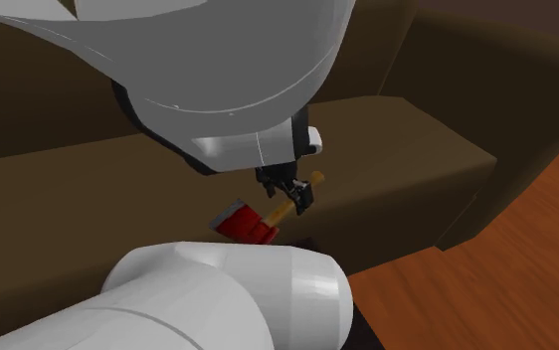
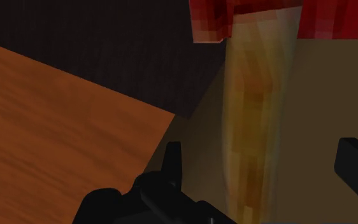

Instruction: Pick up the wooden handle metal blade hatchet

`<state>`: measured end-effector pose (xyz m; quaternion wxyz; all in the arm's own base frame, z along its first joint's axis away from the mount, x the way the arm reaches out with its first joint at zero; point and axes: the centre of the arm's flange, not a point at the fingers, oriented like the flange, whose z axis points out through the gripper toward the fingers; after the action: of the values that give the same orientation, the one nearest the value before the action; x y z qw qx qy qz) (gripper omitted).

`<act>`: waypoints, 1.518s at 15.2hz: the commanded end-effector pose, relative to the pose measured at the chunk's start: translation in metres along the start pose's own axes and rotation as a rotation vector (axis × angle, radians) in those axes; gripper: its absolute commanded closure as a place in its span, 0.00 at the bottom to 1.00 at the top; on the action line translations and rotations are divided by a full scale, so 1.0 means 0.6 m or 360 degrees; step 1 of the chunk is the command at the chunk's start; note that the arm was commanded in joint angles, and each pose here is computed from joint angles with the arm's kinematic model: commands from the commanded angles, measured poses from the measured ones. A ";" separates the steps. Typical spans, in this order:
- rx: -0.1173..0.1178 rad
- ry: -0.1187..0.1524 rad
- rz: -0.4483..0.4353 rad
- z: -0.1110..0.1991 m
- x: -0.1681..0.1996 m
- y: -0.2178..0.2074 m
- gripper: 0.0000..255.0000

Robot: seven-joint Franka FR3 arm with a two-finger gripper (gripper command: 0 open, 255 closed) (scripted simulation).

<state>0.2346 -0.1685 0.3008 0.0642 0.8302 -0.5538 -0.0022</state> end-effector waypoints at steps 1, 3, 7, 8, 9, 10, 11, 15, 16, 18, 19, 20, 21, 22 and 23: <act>0.0001 0.0001 0.0000 0.005 -0.001 0.000 0.00; 0.0001 0.0001 0.0000 0.004 -0.001 -0.001 1.00; 0.0001 0.0001 0.0000 0.004 -0.001 -0.001 1.00; 0.0001 0.0001 0.0000 0.004 -0.001 -0.001 1.00; 0.0001 0.0001 0.0000 0.004 -0.001 -0.001 1.00; 0.0001 0.0001 0.0000 0.004 -0.001 -0.001 1.00; 0.0001 0.0001 0.0000 0.005 -0.001 0.000 1.00; 0.0001 0.0001 0.0000 -0.030 0.001 0.004 1.00; 0.0001 0.0001 0.0000 -0.039 0.002 0.004 1.00; 0.0001 0.0001 0.0000 -0.056 0.003 0.006 1.00; 0.0001 0.0001 0.0000 -0.065 0.004 0.007 1.00; 0.0001 0.0001 0.0000 -0.073 0.004 0.008 1.00; 0.0001 0.0001 0.0000 -0.082 0.005 0.009 1.00; 0.0001 0.0001 0.0000 -0.091 0.005 0.010 1.00; 0.0001 0.0001 0.0000 -0.100 0.006 0.011 1.00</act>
<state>0.2340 -0.1685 0.3539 0.0641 0.8302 -0.5538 -0.0014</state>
